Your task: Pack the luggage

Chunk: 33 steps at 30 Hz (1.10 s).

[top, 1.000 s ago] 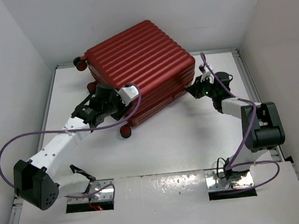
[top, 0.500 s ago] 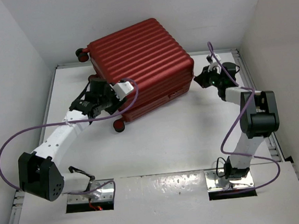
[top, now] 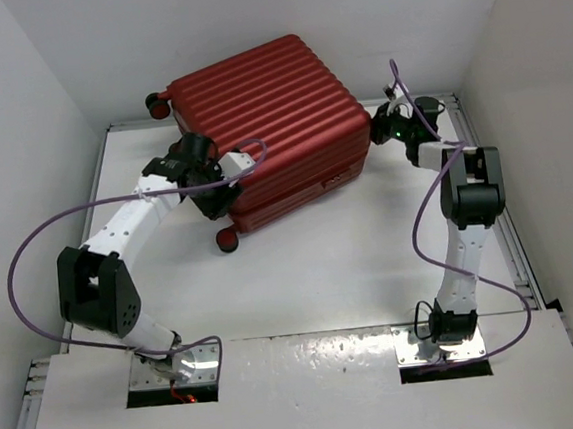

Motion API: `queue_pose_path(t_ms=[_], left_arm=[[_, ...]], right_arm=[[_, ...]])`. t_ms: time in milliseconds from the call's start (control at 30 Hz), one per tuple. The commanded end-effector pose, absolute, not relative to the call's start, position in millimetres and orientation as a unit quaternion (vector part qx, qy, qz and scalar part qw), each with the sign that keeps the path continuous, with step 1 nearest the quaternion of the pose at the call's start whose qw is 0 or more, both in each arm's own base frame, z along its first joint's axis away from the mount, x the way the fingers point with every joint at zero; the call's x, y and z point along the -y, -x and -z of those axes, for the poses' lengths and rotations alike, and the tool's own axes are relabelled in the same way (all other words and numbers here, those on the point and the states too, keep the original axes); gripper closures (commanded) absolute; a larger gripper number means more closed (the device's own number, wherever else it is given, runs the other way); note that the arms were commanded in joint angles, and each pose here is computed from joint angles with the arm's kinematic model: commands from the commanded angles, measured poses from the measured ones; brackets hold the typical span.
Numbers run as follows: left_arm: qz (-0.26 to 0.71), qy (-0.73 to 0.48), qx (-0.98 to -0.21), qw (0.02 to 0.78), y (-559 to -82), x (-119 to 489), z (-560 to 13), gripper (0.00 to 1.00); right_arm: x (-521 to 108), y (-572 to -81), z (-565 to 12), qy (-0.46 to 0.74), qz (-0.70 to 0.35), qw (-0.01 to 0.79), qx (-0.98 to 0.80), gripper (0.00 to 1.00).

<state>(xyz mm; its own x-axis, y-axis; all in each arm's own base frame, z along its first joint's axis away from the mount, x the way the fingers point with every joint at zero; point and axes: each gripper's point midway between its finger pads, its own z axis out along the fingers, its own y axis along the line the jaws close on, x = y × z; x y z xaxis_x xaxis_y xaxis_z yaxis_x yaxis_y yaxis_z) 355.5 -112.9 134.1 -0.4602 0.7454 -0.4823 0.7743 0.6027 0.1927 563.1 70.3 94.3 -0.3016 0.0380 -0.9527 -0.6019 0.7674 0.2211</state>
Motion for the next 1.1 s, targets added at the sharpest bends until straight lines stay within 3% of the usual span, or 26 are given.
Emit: queue_pose_path(t_ms=[0, 200, 233, 300, 333, 367, 400, 800, 1000, 1067], left_arm=[[-0.188, -0.304, -0.899, 0.254, -437, -5, -79, 1.0], [-0.157, -0.262, -0.904, 0.3, -456, 0, -92, 1.0], [-0.143, -0.253, -0.899, 0.327, -459, 3, -109, 0.8], [-0.095, -0.242, -0.89, 0.375, -460, 9, -127, 0.57], [-0.084, -0.238, -0.883, 0.396, -458, 14, -137, 0.2], [-0.087, -0.232, -0.872, 0.423, -451, 10, -151, 0.06], [-0.088, -0.231, -0.868, 0.43, -447, 10, -155, 0.0], [-0.104, 0.013, -0.845, 0.525, -416, -63, -267, 0.0], [-0.157, 0.074, -0.843, 0.509, -389, -97, -269, 0.0], [-0.11, 0.02, -0.859, 0.5, -392, -79, -260, 0.0]], right_arm=[[-13, -619, -110, 0.147, -0.173, 0.638, -0.736, 1.0], [-25, -639, -96, 0.149, -0.187, 0.649, -0.723, 1.0], [-28, -638, -96, 0.152, -0.189, 0.649, -0.721, 1.0], [-30, -634, -109, 0.157, -0.189, 0.655, -0.715, 1.0], [-31, -630, -105, 0.156, -0.192, 0.651, -0.718, 1.0], [-33, -627, -106, 0.157, -0.197, 0.65, -0.717, 1.0], [-35, -619, -108, 0.157, -0.2, 0.647, -0.719, 1.0], [-106, -544, -112, 0.21, -0.273, 0.613, -0.711, 1.0], [-153, -516, -115, 0.252, -0.311, 0.597, -0.695, 1.0], [-165, -511, -114, 0.253, -0.323, 0.591, -0.695, 1.0]])
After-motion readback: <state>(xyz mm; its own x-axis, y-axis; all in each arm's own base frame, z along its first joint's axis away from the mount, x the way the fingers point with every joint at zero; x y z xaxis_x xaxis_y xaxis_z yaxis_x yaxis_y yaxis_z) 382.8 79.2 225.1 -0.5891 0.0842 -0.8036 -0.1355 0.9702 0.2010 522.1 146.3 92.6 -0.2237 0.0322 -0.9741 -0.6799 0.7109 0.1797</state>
